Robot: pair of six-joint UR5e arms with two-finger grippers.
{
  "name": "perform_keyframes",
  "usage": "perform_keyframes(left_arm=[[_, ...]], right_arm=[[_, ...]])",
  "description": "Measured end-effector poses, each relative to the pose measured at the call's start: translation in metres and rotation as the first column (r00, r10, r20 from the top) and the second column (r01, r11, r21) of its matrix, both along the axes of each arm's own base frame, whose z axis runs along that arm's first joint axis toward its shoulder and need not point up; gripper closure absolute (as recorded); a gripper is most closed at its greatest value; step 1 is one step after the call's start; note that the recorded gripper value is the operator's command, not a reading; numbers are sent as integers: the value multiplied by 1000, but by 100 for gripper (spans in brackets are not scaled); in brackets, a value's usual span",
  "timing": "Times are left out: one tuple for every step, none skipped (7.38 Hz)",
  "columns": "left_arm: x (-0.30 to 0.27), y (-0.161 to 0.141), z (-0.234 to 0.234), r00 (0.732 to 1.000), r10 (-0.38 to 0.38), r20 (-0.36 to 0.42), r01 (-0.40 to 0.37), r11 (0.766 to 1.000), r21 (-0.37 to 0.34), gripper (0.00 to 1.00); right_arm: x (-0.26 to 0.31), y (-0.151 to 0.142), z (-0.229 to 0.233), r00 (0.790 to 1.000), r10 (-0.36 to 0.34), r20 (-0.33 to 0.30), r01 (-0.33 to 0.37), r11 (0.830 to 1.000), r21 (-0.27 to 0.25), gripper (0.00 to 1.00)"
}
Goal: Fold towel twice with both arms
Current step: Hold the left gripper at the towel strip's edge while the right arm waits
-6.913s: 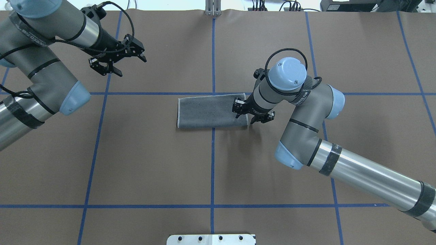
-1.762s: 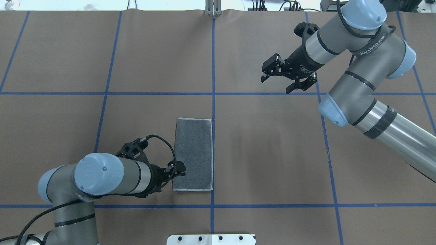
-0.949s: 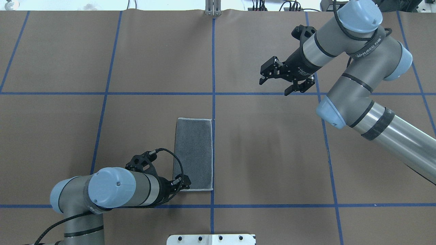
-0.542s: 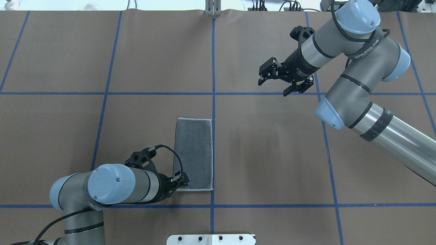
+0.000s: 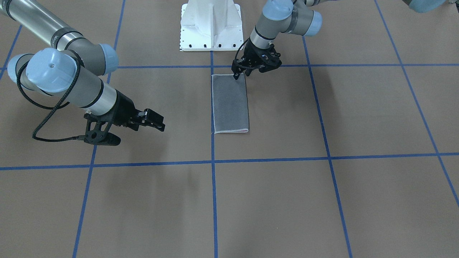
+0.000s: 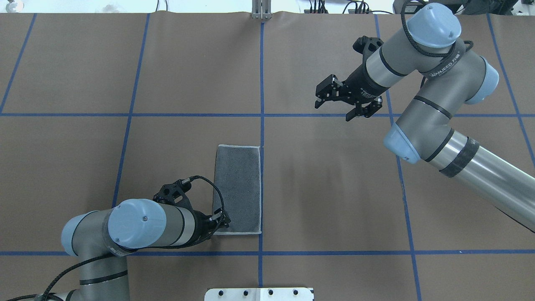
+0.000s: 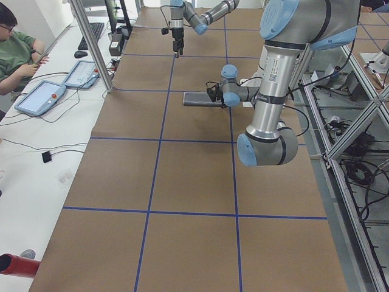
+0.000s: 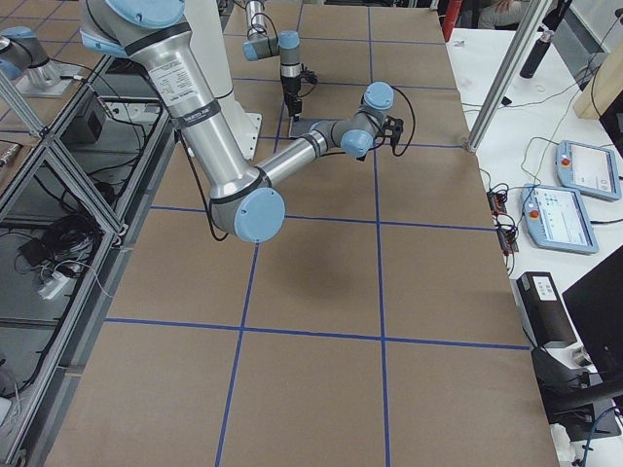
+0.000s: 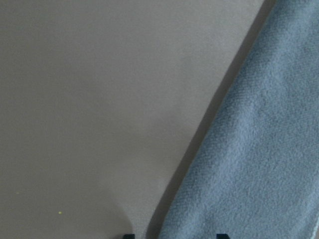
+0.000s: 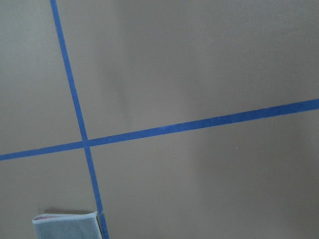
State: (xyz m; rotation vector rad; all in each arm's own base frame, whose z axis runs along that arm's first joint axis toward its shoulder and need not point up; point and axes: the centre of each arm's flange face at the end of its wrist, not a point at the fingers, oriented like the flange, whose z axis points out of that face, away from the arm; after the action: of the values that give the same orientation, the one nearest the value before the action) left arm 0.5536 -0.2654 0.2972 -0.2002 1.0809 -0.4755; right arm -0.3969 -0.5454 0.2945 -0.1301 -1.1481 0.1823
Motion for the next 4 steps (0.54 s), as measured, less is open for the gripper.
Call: perform_keyframes(left_arm=[[0,0,-1,1000,-1,-2,1,1000,-2,39],[1,0,-3,1000,-2,-6,2,1000,-4,40],[2,0,-6,1000,-2,-10,2,1000,-5,40],[3,0,-7,1000,-3,-11,3,1000,-5,40]], right_arm=[[0,0,0,1000,0,1,0,1000,0,0],[0,0,-1,1000,1,2,-1,1000,-1,0],[0,0,-2,1000,2,2,-2,1000,-2,0],[0,0,-2,1000,3,2,-3,1000,-3,0]])
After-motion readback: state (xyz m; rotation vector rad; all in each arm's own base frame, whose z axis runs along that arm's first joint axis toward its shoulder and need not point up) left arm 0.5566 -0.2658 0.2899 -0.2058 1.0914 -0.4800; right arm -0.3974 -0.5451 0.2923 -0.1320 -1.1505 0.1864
